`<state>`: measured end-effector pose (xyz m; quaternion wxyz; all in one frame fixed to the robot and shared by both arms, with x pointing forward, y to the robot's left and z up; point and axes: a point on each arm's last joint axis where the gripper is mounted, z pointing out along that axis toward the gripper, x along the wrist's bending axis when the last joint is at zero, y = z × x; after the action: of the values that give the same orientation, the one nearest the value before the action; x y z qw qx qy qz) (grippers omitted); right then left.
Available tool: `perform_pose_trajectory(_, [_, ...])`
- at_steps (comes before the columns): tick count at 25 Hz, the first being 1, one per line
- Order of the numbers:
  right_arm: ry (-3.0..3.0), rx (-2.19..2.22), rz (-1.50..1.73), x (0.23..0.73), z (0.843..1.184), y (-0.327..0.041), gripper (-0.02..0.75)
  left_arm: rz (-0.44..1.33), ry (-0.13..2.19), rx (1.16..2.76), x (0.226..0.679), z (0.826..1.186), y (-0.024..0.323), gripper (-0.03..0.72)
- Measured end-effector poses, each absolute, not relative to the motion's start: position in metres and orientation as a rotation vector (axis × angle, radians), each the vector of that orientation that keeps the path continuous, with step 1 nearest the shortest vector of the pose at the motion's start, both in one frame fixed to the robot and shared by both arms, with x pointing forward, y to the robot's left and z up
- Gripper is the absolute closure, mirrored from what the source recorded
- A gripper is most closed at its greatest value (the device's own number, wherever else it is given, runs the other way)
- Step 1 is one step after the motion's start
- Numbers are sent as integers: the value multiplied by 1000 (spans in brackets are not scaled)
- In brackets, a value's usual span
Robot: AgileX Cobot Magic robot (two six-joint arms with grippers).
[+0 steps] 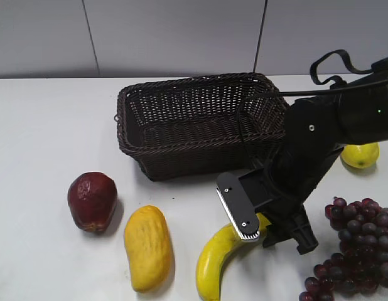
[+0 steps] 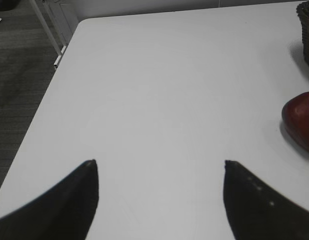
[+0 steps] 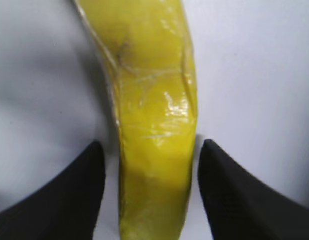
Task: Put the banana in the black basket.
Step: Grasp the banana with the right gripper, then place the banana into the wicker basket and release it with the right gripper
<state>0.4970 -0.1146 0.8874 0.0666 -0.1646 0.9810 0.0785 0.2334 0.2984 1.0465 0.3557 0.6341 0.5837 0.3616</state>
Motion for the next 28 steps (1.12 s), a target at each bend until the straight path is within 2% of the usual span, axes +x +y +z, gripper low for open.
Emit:
perform_pose_trajectory(2, [2956, -498, 234, 497, 888, -115, 414, 934, 1508, 1638, 233, 1047, 298, 111])
perform_pose_trajectory(3, [2954, -496, 235, 498, 888, -114, 433, 934, 1508, 1638, 233, 1047, 298, 111])
perform_pose_trajectory(9, [2946, -466, 248, 496, 899, -115, 430, 934, 1508, 1638, 233, 1047, 298, 111])
perform_pose_trajectory(19, [2750, -336, 390, 495, 977, -116, 430, 934, 1508, 1638, 233, 1047, 298, 111])
perform_pose_trajectory(25, [2548, -260, 450, 530, 1024, -97, 430, 934, 1508, 1638, 233, 1047, 298, 111])
perform_pose_trajectory(28, [2490, -260, 403, 559, 1030, -86, 430, 934, 1508, 1638, 233, 1047, 298, 111])
